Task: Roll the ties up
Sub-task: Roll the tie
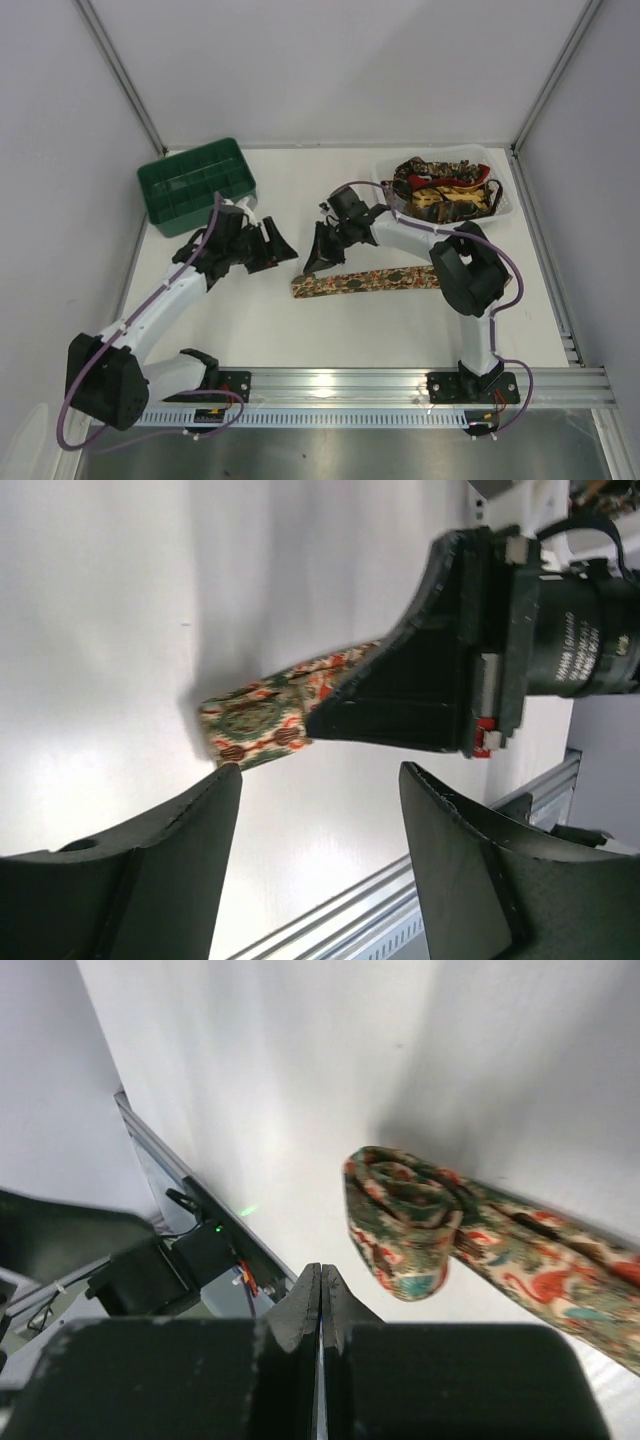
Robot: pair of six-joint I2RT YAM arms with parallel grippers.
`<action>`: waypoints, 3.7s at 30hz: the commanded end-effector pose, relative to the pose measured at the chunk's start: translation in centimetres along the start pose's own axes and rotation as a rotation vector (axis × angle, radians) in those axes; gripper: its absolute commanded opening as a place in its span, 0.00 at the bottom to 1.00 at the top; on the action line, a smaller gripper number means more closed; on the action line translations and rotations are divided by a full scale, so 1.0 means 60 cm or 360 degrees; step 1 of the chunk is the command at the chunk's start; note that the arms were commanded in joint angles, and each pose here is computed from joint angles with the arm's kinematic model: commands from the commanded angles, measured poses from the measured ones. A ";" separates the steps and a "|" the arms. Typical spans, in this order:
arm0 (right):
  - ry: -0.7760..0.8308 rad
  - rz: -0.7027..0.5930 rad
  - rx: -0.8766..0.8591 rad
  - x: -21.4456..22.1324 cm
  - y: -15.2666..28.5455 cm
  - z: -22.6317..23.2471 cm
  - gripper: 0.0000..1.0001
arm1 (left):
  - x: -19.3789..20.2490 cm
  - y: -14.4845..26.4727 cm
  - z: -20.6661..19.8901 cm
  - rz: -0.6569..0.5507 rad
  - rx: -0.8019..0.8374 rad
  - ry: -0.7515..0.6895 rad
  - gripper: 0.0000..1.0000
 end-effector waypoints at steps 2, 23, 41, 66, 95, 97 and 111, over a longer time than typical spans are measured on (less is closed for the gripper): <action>0.0009 0.0073 -0.0046 0.012 -0.013 0.025 0.00 | 0.027 0.027 0.046 0.0042 -0.0072 0.0068 0.70; 0.0009 0.0026 0.0171 0.009 -0.026 -0.044 0.00 | 0.067 -0.024 0.058 0.0232 0.0131 0.0230 0.70; -0.0054 0.0015 0.0171 0.000 -0.022 -0.079 0.00 | 0.080 -0.104 0.051 0.0415 0.0250 0.0247 0.68; -0.0017 -0.0012 0.0135 -0.014 -0.009 -0.060 0.00 | 0.076 -0.155 0.042 0.0511 0.0166 0.0244 0.12; 0.0043 -0.0026 0.0227 -0.009 -0.009 -0.072 0.00 | 0.069 -0.132 0.046 0.0517 0.0067 0.0156 0.00; 0.0040 -0.0012 0.0222 -0.006 -0.014 -0.073 0.00 | 0.064 -0.129 0.042 0.0506 0.0075 0.0155 0.00; 0.0030 0.0045 0.0135 0.003 -0.044 -0.043 0.00 | 0.037 -0.100 -0.019 0.0465 0.0128 0.0146 0.00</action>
Point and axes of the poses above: each gripper's point midway between its finger pads, its own y axis back along the fingers, its own z axis along the line the jaws close on, x = y × z, the point moved 4 cm from there along y, back along the fingers, and after that the axes turned 12 degrees about -y, right-handed, at the moved point
